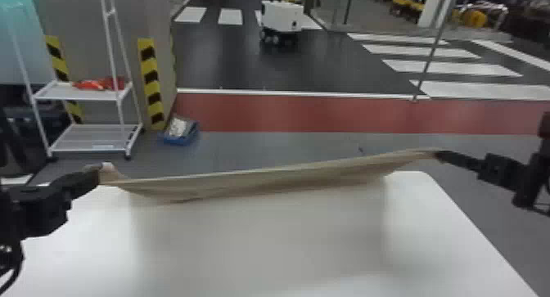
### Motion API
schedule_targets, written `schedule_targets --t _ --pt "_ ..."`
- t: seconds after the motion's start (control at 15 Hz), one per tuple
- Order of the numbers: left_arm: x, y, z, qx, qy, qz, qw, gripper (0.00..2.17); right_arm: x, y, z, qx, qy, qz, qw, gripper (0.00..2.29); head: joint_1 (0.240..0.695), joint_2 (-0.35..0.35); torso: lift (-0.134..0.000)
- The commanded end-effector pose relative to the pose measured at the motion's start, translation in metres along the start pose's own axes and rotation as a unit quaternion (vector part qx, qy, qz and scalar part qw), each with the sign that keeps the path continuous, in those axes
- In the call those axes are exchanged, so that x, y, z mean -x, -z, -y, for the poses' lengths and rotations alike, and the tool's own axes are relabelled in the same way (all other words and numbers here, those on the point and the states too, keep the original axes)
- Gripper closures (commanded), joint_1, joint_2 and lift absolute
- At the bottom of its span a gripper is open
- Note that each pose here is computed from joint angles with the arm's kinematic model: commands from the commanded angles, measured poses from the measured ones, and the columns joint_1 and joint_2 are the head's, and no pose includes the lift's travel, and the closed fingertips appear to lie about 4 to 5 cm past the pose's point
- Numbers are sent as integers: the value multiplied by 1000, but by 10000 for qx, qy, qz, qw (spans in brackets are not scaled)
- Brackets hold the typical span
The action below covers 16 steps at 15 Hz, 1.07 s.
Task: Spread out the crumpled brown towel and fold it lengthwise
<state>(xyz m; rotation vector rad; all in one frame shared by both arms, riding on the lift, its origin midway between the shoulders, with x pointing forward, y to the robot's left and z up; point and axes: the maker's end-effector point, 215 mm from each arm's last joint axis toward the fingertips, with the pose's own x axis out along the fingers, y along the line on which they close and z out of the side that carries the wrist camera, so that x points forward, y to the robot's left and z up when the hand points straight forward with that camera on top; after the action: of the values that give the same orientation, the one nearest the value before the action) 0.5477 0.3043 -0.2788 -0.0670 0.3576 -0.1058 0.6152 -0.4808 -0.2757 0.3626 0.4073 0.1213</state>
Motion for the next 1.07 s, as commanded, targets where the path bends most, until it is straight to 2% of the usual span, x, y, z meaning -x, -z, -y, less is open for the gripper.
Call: schedule_targets --t 0.0,0.07,0.13,0.2,0.33,0.53,0.8,1.0 --pt "32 45 10 -32 -40 -259 9997 2138 22 46 30 -15 152 -149 9998 1690 590 -155 -124" --pt "43 57 13 -35 -78 -336 9994 2138 29 58 35 -78 159 -187 9997 1686 619 -167 -124" --pt "56 64 16 -37 -117 -366 9993 2138 36 74 40 -109 192 -282 9994 1686 673 -190 -124" --pt "68 73 19 -39 -161 -448 9989 2138 45 87 43 -98 246 -357 9990 1686 695 -201 -124" --pt "90 86 23 -93 -230 -606 9979 2138 60 110 42 -260 212 -496 9982 1686 695 -220 -124" --pt "111 99 25 -170 -331 -793 9962 2138 88 132 31 -495 84 -564 9971 1686 695 -236 -124" --pt "129 119 18 -172 -410 -1103 9929 2135 127 140 19 -812 -8 -585 9950 1686 695 -243 -124" --pt "143 131 22 -178 -386 -1338 9901 2138 137 150 19 -804 48 -703 9943 1686 695 -246 -124"
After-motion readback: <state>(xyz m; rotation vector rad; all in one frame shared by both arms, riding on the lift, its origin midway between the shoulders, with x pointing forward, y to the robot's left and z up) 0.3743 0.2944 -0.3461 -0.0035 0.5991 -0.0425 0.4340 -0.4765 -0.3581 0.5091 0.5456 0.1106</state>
